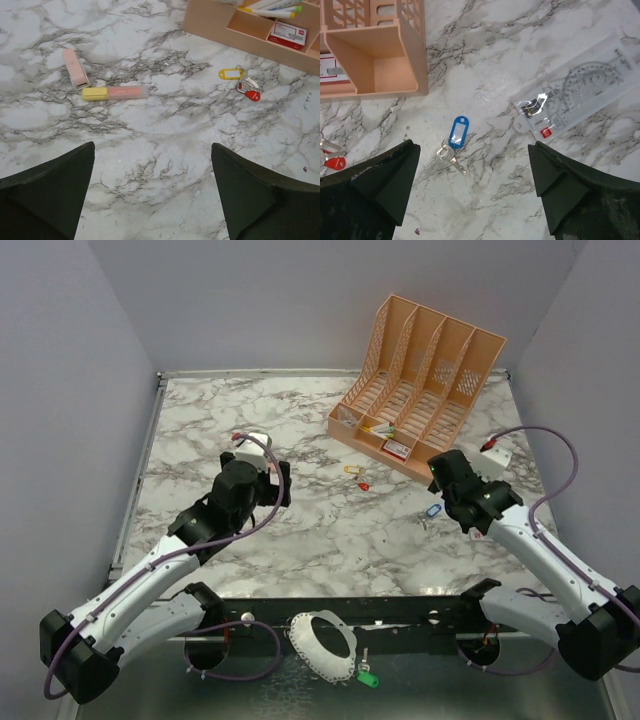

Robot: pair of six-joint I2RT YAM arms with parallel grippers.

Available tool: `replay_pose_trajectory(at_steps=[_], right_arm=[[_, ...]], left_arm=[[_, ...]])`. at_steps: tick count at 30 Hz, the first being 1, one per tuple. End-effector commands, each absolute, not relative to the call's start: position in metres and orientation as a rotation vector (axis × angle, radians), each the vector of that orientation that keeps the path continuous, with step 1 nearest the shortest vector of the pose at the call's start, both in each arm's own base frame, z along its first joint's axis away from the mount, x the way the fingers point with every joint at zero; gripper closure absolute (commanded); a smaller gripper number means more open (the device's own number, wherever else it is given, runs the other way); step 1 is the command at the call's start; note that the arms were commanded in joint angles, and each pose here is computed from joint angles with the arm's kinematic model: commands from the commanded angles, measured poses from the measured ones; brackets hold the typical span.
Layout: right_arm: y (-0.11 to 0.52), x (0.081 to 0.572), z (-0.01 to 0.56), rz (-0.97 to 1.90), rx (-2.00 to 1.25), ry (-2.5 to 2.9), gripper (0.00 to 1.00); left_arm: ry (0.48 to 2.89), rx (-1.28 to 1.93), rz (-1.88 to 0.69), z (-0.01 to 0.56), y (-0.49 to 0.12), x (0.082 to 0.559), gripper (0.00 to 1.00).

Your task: Remove the keys from the keyring

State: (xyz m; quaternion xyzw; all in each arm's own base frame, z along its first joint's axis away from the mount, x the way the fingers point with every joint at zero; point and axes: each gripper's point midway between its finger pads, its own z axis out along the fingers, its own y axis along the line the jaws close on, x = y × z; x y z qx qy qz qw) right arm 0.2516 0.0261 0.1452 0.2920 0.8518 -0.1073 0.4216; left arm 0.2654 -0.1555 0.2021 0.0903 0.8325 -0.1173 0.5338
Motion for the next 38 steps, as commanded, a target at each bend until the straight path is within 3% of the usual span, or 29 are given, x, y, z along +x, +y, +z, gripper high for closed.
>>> replay_pose_trajectory(at_steps=[1,9,13,20,38], right_arm=[[0.000,0.240,0.177,-0.389,0.707,2.066,0.00],[0.005,0.237,0.266,-0.074,0.533,1.811,0.00],[-0.013,0.222,0.301,-0.070,0.520,1.676,0.00],[-0.034,0.208,0.301,-0.146,0.546,1.616,0.00],[-0.035,0.206,0.304,-0.138,0.499,1.556,0.00]], left_arm=[[1.918,0.065,-0.153,0.215,-0.123,0.272,0.01],[1.773,-0.109,-0.038,0.258,-0.078,0.265,0.01],[1.692,-0.179,-0.006,0.282,-0.056,0.255,0.01],[1.591,-0.272,0.054,0.294,-0.027,0.243,0.01],[1.571,-0.255,0.015,0.283,-0.033,0.244,0.01]])
